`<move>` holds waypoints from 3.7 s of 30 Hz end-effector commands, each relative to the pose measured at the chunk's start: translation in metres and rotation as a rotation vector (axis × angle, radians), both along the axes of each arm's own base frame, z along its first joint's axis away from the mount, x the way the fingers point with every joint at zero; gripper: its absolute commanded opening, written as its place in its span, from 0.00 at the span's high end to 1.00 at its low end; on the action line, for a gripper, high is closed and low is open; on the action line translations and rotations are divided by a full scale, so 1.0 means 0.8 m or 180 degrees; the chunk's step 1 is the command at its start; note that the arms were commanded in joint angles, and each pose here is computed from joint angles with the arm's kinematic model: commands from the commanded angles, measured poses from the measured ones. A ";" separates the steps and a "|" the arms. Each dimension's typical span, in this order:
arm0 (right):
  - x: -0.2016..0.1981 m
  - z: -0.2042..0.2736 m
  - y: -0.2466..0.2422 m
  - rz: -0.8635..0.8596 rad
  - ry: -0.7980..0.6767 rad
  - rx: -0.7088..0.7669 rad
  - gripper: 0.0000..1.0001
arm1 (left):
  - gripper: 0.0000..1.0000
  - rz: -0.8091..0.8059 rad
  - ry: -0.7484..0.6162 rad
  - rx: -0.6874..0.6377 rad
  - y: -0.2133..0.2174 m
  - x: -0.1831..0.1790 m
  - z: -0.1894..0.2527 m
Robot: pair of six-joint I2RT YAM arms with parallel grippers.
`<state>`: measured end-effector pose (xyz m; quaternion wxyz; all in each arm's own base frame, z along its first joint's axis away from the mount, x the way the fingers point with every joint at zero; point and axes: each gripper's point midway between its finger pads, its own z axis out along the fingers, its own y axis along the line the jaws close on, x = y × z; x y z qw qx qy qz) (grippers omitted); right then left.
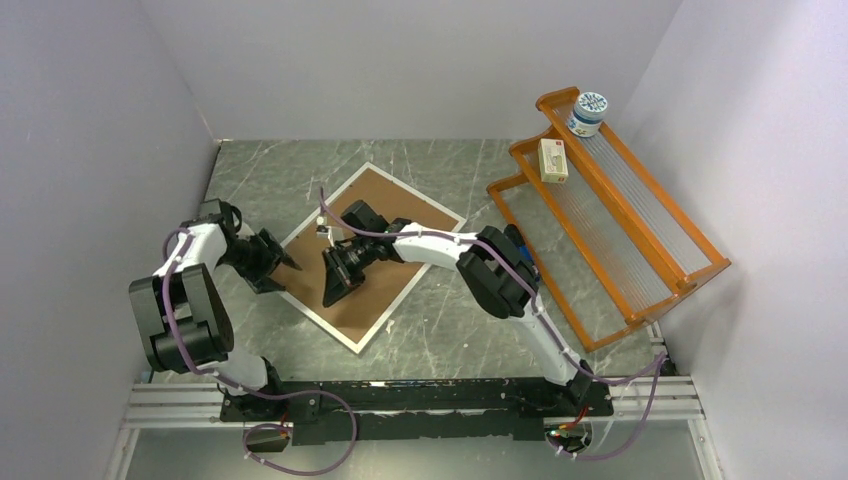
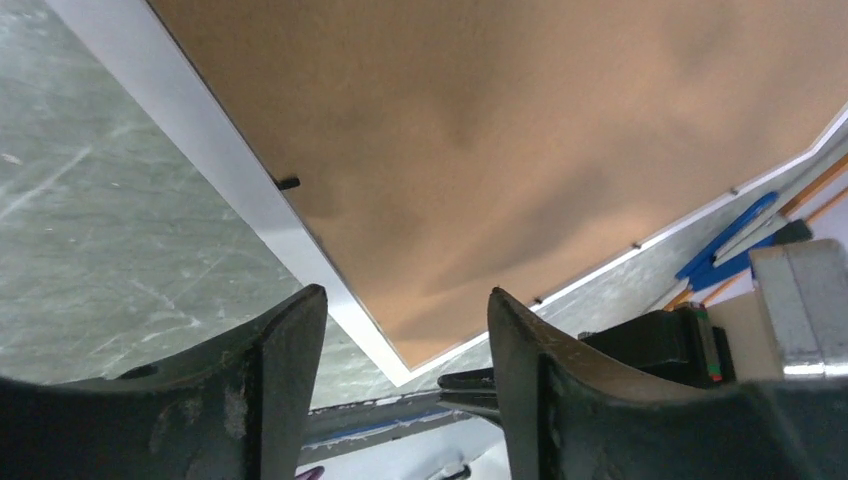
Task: Put the photo into the frame
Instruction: Install the photo frame at the center of the board, then adjust the photo frame at the center of the board.
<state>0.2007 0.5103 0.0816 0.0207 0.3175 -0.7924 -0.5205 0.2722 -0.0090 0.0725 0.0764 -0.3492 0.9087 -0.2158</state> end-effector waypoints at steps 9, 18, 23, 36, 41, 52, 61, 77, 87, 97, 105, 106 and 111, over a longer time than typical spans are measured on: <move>-0.023 0.008 0.027 0.0377 0.0411 0.0258 0.91 | 0.51 0.0075 0.0181 -0.0001 -0.001 -0.020 -0.028; -0.022 -0.033 0.030 0.0299 0.0408 -0.0098 0.91 | 0.58 0.0090 0.0317 -0.0016 -0.003 -0.030 -0.051; -0.023 -0.047 0.024 0.0287 0.0419 -0.0235 0.91 | 0.59 0.0091 0.0355 0.0000 -0.002 -0.030 -0.054; 0.013 -0.111 0.006 -0.0166 -0.0087 -0.0921 0.92 | 0.64 0.0142 0.0530 0.0087 0.004 -0.040 -0.060; 0.024 -0.136 -0.013 -0.0245 -0.0083 -0.1080 0.94 | 0.67 0.0134 0.0626 0.0154 0.009 -0.044 -0.062; 0.060 -0.163 -0.051 -0.0499 -0.0263 -0.1449 0.96 | 0.70 0.0124 0.0753 0.0169 0.010 -0.049 -0.071; 0.084 -0.198 -0.090 -0.0675 -0.0600 -0.1929 0.97 | 0.69 0.0116 0.0820 0.0171 0.012 -0.051 -0.076; 0.248 0.027 -0.115 -0.1841 -0.1524 -0.1064 0.73 | 0.36 0.0131 0.0085 0.0176 0.013 -0.003 -0.009; 0.418 0.052 -0.253 -0.2806 -0.2062 -0.1520 0.12 | 0.15 0.0755 -0.0062 0.0370 0.018 -0.026 -0.013; 0.438 -0.004 -0.276 -0.2486 -0.1905 -0.1562 0.04 | 0.21 0.0786 -0.0088 0.0015 0.000 -0.010 -0.040; 0.393 -0.040 -0.264 -0.2183 -0.1374 -0.1382 0.05 | 0.20 0.0609 -0.0235 -0.0158 -0.006 0.013 -0.044; 0.386 -0.043 -0.265 -0.2190 -0.1310 -0.1395 0.06 | 0.20 0.0484 -0.0306 -0.0224 -0.009 0.022 -0.043; 0.344 -0.039 -0.270 -0.2187 -0.1148 -0.1220 0.09 | 0.24 0.0037 -0.0327 -0.0513 -0.015 0.061 -0.049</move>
